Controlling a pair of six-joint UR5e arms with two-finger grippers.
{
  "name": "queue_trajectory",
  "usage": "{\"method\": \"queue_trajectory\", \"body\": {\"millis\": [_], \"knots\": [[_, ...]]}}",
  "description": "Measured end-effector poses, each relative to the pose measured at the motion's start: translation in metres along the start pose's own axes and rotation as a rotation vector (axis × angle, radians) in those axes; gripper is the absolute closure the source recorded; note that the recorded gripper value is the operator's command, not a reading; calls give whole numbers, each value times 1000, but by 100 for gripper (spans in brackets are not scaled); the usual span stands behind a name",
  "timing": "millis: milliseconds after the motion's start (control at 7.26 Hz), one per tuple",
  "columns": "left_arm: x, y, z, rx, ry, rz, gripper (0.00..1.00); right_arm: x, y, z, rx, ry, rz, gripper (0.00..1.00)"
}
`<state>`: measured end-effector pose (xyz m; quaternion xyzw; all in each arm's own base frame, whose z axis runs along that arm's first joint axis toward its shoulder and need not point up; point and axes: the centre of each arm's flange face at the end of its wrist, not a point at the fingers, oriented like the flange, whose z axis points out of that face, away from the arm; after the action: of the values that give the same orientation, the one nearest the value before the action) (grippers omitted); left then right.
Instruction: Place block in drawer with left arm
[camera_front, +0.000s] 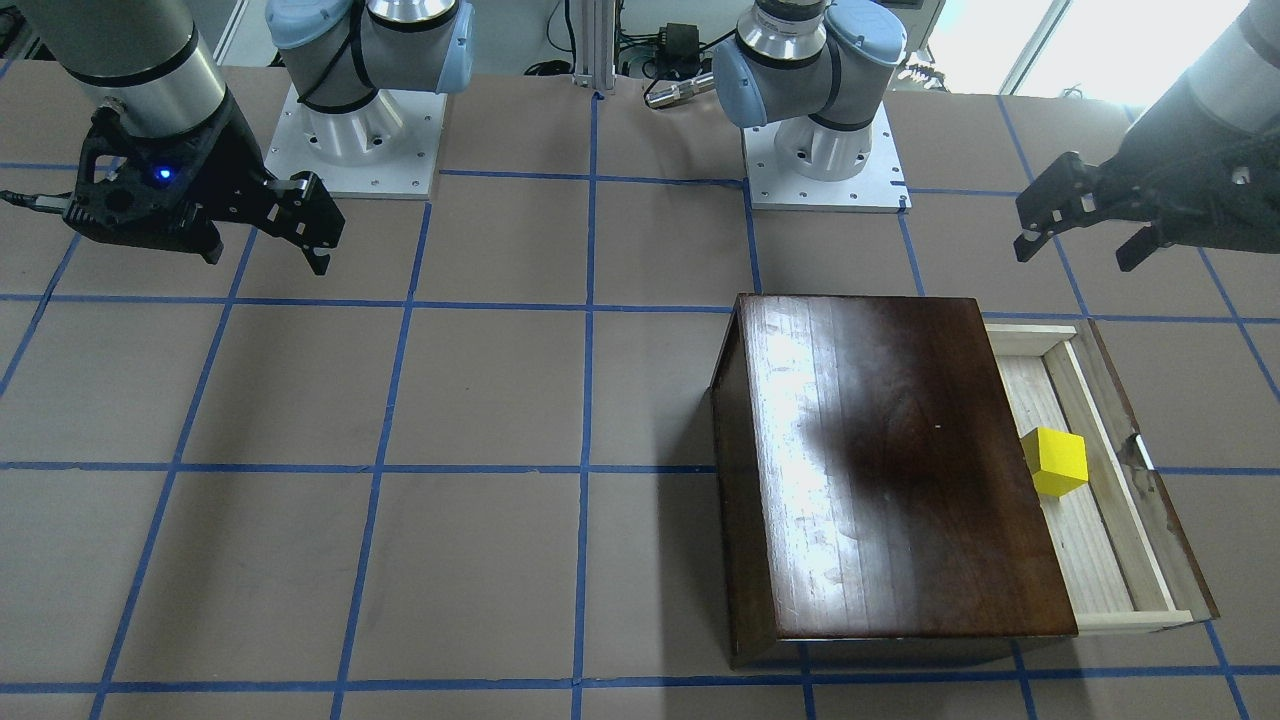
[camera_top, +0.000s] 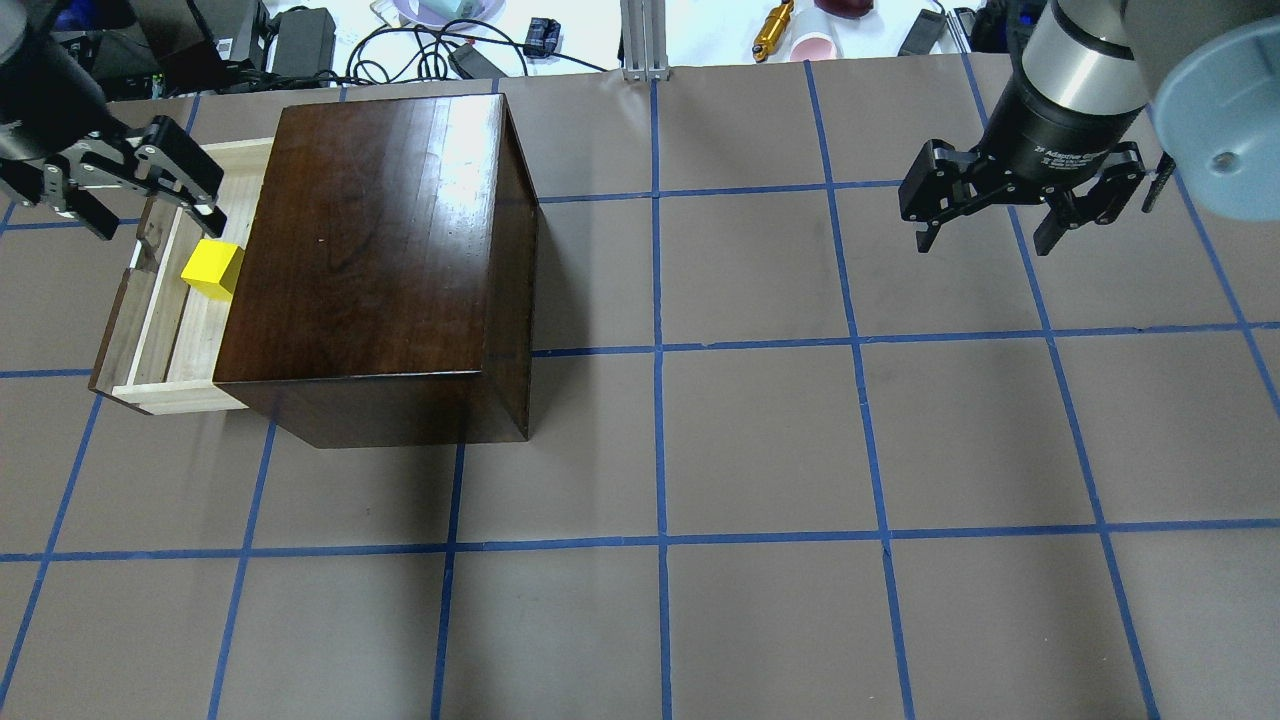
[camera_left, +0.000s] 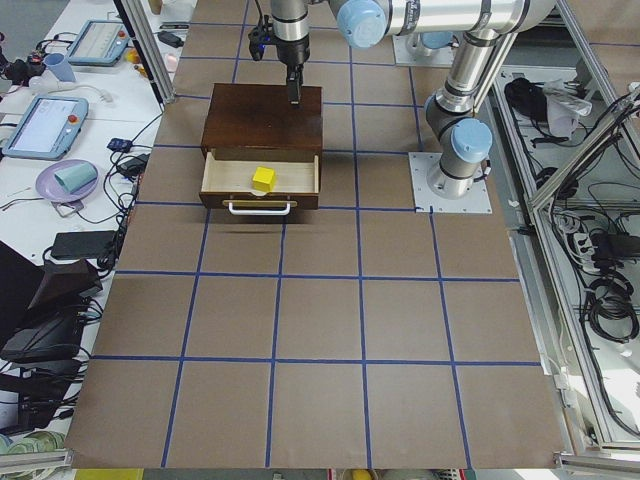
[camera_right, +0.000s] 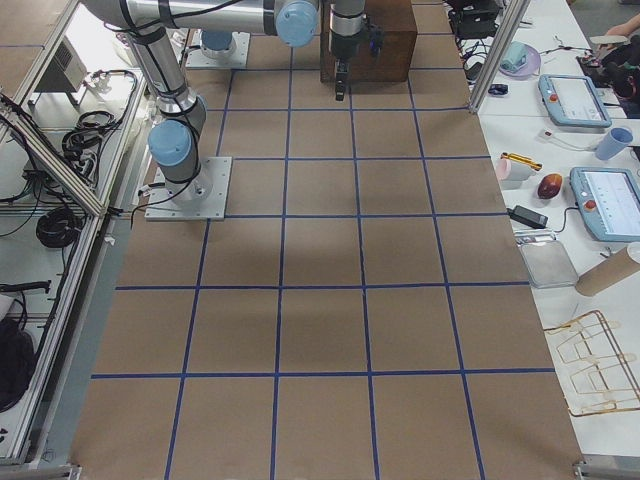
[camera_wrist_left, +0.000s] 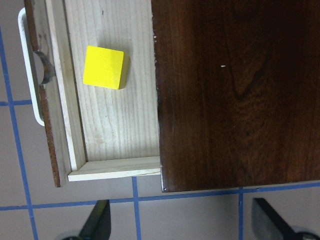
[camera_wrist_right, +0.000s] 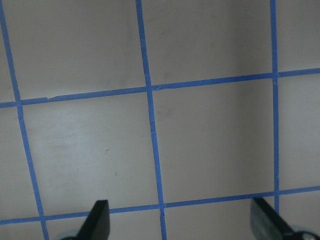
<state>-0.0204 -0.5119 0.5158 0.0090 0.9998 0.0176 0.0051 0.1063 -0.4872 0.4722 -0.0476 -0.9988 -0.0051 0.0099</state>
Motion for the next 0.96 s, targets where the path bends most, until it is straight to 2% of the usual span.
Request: {"method": "queue_trajectory", "body": {"millis": [413, 964], "knots": [[70, -3, 3, 26, -35, -18, 0, 0, 0, 0, 0, 0, 0, 0], [103, -2, 7, 41, -36, -17, 0, 0, 0, 0, 0, 0, 0, 0]]}}
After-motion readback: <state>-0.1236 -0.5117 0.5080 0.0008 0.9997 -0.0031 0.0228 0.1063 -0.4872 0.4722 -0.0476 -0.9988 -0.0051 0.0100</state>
